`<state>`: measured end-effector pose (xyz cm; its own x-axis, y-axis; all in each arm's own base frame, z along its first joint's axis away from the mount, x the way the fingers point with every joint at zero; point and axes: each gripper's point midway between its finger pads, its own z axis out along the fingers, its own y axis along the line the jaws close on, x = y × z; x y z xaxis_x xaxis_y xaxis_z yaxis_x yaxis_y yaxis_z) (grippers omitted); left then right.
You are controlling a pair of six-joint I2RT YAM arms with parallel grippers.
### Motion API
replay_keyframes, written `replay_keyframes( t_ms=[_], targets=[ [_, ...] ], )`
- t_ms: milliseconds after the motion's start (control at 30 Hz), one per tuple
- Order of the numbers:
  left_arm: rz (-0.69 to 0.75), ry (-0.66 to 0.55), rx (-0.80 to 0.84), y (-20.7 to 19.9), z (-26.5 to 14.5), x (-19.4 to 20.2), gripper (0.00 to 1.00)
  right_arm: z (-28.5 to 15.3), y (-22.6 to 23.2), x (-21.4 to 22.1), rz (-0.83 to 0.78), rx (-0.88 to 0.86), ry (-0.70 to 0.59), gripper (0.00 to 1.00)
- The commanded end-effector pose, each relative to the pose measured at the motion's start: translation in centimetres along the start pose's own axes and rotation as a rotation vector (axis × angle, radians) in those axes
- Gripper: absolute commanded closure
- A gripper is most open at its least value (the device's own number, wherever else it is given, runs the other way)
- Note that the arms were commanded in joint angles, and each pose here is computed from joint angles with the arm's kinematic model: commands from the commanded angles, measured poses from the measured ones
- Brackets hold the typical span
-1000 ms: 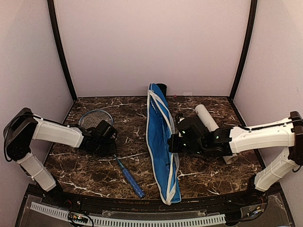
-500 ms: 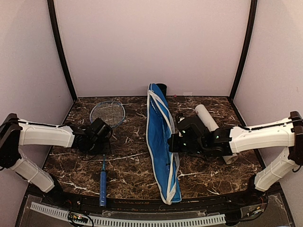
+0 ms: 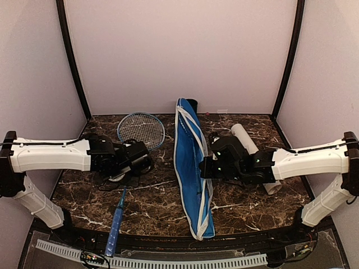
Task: Pack up the badminton gear
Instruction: Pick up the racket from the center of the board, then place the racket in the racket bag.
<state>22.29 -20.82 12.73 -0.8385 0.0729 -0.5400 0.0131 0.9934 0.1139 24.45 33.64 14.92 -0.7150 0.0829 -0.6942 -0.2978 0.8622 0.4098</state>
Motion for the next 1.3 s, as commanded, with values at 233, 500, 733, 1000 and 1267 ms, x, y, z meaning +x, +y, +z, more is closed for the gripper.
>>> replay_keyframes(
  t_ms=[233, 500, 733, 1000, 1267],
  targets=[
    [0.189, -0.048, -0.024, -1.3, -7.5, -0.4, 1.00, 0.4, 1.8, -2.5, 0.022, -0.060, -0.068, 1.00],
    [0.226, -0.011, 0.099, -3.0, -9.9, -0.4, 1.00, 0.5, 1.9, -2.5, 0.032, -0.063, -0.065, 1.00],
    [0.301, 0.034, 0.087, -2.3, -10.4, 0.6, 1.00, 0.9, 2.1, -2.6, 0.033, -0.062, -0.063, 1.00],
    [0.374, 0.006, 0.098, -3.4, -10.2, 0.6, 1.00, 1.0, 2.3, -2.7, 0.025, -0.061, -0.060, 1.00],
    [0.399, 0.024, 0.088, -5.5, -9.2, 0.6, 1.00, 1.0, 2.7, -2.7, 0.025, -0.075, -0.051, 1.00]
  ],
)
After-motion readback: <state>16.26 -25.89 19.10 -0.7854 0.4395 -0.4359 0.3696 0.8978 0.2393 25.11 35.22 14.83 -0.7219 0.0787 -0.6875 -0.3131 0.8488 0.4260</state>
